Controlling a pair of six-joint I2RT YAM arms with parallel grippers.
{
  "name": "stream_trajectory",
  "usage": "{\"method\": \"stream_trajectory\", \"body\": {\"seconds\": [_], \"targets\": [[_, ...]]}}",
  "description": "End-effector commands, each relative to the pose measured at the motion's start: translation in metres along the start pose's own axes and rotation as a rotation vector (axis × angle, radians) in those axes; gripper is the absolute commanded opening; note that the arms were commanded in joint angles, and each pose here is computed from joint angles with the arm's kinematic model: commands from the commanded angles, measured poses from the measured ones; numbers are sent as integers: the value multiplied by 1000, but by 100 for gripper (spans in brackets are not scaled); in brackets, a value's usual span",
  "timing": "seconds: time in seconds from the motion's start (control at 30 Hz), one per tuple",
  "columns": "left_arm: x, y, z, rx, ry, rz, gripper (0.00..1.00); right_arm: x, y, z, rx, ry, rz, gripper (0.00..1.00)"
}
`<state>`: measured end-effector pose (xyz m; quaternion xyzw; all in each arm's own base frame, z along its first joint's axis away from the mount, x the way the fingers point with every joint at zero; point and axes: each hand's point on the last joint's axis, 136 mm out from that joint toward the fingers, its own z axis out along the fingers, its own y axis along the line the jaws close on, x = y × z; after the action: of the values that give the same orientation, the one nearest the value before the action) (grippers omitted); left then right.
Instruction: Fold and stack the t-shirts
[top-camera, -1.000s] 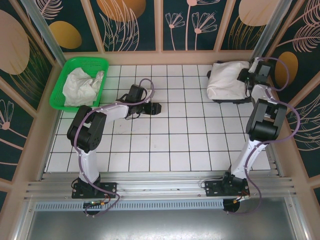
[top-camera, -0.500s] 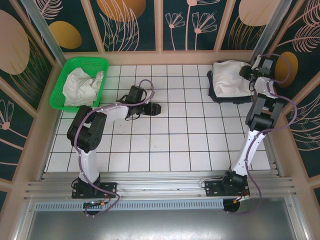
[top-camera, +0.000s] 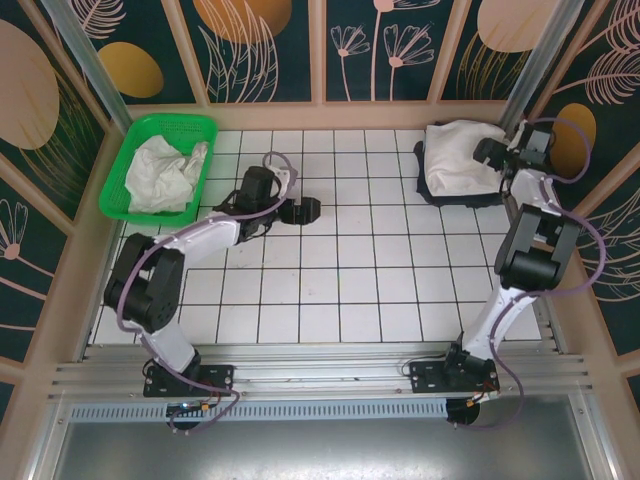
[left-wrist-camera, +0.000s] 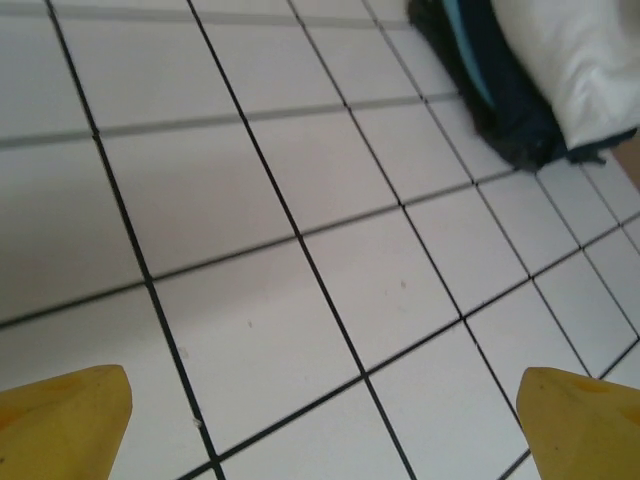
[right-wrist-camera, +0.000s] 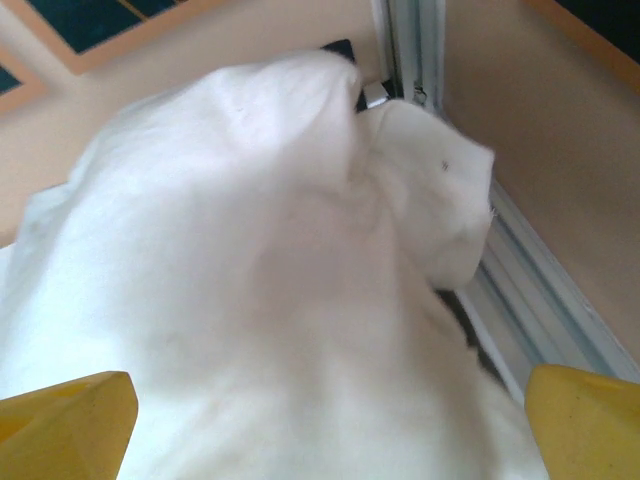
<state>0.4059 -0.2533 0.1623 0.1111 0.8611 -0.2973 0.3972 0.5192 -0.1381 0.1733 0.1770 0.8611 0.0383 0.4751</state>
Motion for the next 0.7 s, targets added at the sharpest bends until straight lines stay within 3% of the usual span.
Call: {"method": "stream_trajectory", "body": {"seconds": [0.0, 0.1, 0.27, 0.5, 0.6, 0.67], "targets": [[-37, 5, -32, -81, -177, 49, 98, -17, 31, -24, -53, -140, -31, 99], [-44, 18, -69, -186, -303, 64, 98, -1, 45, -41, -22, -169, -80, 99], [-35, 57, -146, -429, -563, 80, 99, 29, 70, -74, -122, -262, -45, 99], [16, 123, -172, -760, -547, 141, 99, 81, 95, -114, -209, -311, -33, 99], [23, 142, -184, -809, -563, 95, 99, 93, 92, -131, -262, -429, -77, 99], [21, 147, -191, -822, -585, 97, 99, 105, 88, -132, -258, -442, -133, 99]]}}
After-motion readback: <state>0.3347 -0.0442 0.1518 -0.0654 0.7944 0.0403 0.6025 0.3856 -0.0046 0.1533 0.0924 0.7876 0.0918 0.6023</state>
